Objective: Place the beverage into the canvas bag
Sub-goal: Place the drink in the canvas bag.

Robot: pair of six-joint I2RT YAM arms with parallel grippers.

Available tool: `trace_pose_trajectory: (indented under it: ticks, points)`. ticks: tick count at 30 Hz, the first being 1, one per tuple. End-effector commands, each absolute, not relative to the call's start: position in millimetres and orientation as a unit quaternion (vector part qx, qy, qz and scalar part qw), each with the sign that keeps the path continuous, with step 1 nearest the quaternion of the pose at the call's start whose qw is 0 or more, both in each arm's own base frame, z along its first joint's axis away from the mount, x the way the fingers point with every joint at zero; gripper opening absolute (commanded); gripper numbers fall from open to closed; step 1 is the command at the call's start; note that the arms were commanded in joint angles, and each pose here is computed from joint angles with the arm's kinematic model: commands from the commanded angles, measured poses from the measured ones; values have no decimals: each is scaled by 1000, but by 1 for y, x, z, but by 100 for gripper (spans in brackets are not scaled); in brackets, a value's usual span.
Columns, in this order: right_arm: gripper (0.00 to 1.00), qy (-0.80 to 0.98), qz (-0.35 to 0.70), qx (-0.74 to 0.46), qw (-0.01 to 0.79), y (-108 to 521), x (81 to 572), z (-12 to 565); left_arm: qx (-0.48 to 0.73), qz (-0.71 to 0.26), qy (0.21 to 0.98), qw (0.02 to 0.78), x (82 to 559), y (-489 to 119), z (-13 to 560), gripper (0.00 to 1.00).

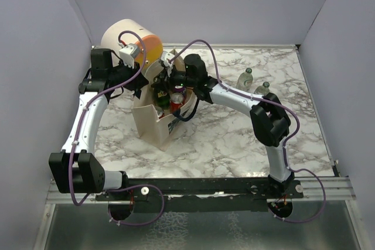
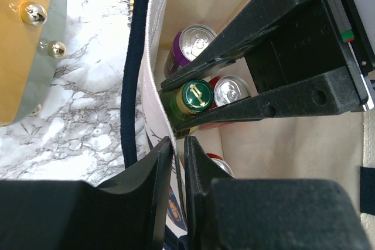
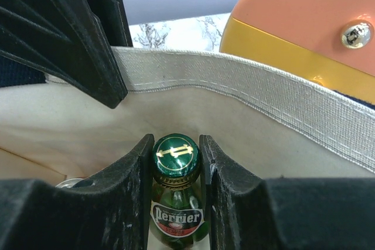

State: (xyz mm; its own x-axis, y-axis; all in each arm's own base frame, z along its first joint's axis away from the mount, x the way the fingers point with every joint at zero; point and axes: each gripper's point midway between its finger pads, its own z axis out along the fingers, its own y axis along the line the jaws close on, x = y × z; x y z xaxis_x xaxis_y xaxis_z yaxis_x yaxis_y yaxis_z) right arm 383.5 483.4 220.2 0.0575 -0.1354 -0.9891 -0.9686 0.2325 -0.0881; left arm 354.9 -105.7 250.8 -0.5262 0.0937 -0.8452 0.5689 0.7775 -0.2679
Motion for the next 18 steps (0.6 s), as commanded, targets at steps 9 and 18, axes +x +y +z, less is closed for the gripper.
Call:
trace_pose_trajectory:
  ticks: [9, 18]
  points:
    - [1, 513, 376, -483, 602, 475, 391, 257, 204, -288, 825, 442, 355, -111, 251, 17]
    - [6, 531, 365, -497, 581, 469, 389, 227, 203, -292, 824, 440, 355, -112, 250, 17]
